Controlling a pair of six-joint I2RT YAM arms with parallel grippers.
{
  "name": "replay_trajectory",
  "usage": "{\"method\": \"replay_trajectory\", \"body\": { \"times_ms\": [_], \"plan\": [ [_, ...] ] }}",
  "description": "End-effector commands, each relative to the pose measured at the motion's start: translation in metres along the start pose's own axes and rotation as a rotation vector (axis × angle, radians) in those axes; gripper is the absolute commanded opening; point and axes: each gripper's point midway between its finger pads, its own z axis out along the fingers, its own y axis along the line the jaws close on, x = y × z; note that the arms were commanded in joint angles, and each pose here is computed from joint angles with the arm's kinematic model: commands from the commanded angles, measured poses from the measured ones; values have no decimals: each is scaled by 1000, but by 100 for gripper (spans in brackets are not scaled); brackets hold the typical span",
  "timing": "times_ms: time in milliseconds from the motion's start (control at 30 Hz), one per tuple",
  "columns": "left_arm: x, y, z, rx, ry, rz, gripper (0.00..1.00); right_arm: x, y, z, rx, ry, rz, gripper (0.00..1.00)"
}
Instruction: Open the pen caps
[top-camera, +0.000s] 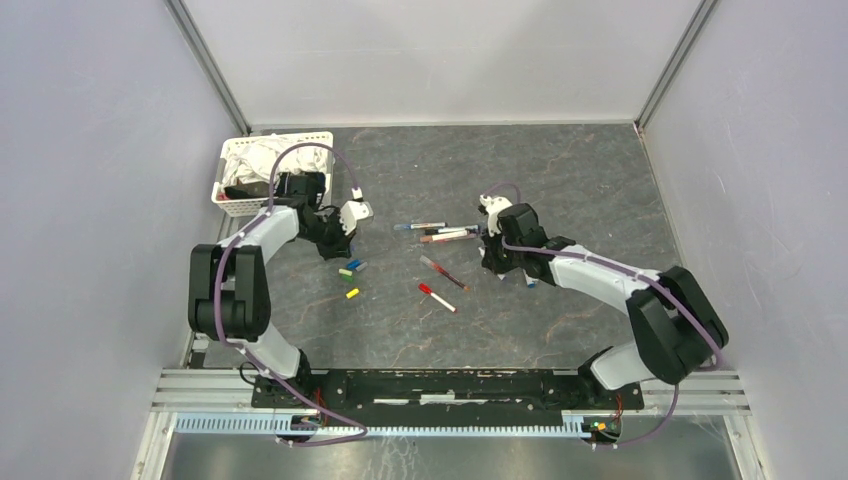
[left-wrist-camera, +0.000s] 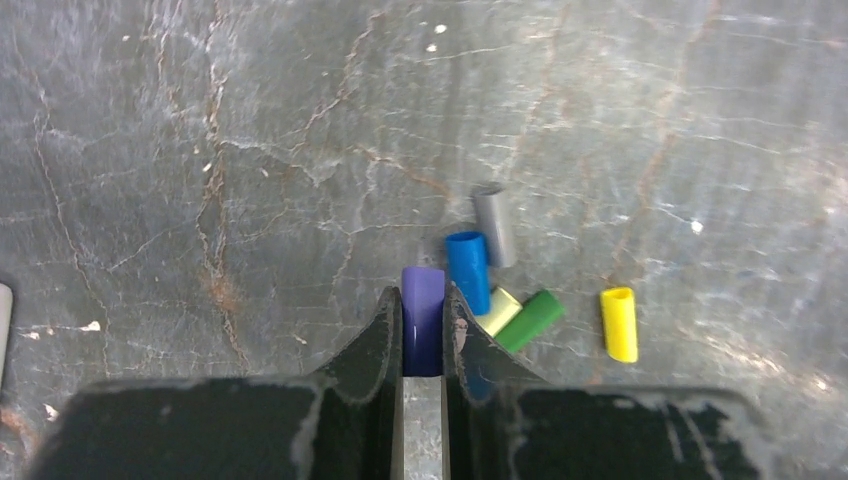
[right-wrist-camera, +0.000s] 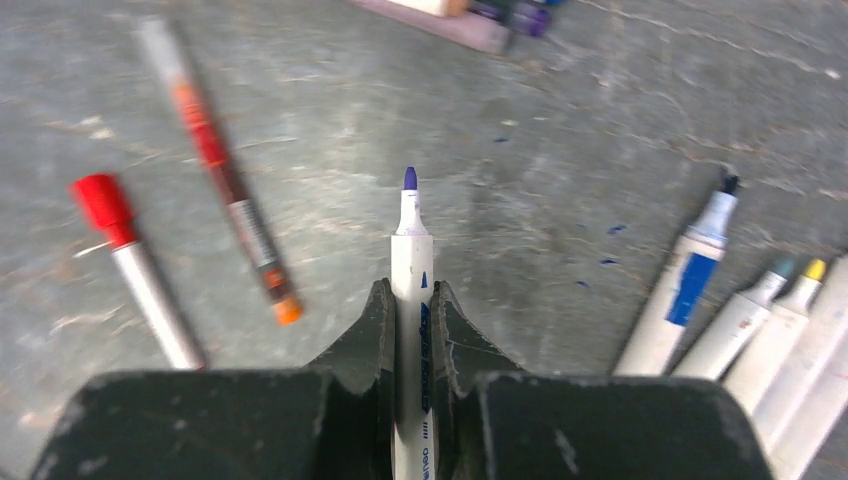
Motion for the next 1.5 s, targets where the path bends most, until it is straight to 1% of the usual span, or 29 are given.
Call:
{"method": "replay_trajectory", "body": {
  "times_ms": [0,100,233,300,367,400,467,600,633,667,733,800,933,1033,1133,1233,1300,1367,1467],
  "plan": [
    [1,28,11,-120,-9,-75,6,5,-48,12,273,-7,54,0],
    [12,20,17,-98,17,-94,16,10,-59,18,319,-3,72,0],
    [22,4,23,-33,34,-99,38,20,-73,24,371,28,93,0],
    [23,-3,23,-6,30,-101,46,23,-75,26,372,40,95,3],
    [20,-7,21,6,22,-98,51,26,-77,27,380,49,92,8],
    [17,-8,19,10,12,-97,52,28,-79,26,389,53,89,13],
    [10,-8,14,12,-4,-100,55,31,-83,25,407,61,86,16],
    [-18,-5,-8,1,-61,-96,63,39,-91,19,434,77,85,25],
    [-28,-6,-16,5,-84,-90,72,39,-93,18,440,79,83,26],
    [-51,-7,-36,4,-125,-93,81,41,-97,14,452,84,88,30],
    [-68,-7,-54,-10,-157,-90,99,38,-95,11,442,73,86,37],
    [-85,-9,-72,-26,-186,-80,100,31,-93,7,433,56,89,37],
    [-106,-5,-103,-99,-211,-99,100,-1,-78,-7,396,-46,66,37],
    [-117,2,-124,-174,-219,-116,100,-26,-50,-15,343,-107,-5,38],
    [-128,19,-146,-315,-245,-178,100,-39,-1,-16,214,-147,-98,39],
    [-128,41,-169,-500,-258,-242,100,-37,47,-11,53,-159,-169,39],
    [-127,45,-178,-565,-268,-245,100,-28,76,-6,-56,-140,-211,40],
    [-125,38,-177,-548,-269,-228,100,-17,97,-1,-116,-120,-260,41],
    [-122,26,-169,-482,-257,-225,100,0,116,9,-163,-76,-310,42]
  ]
}}
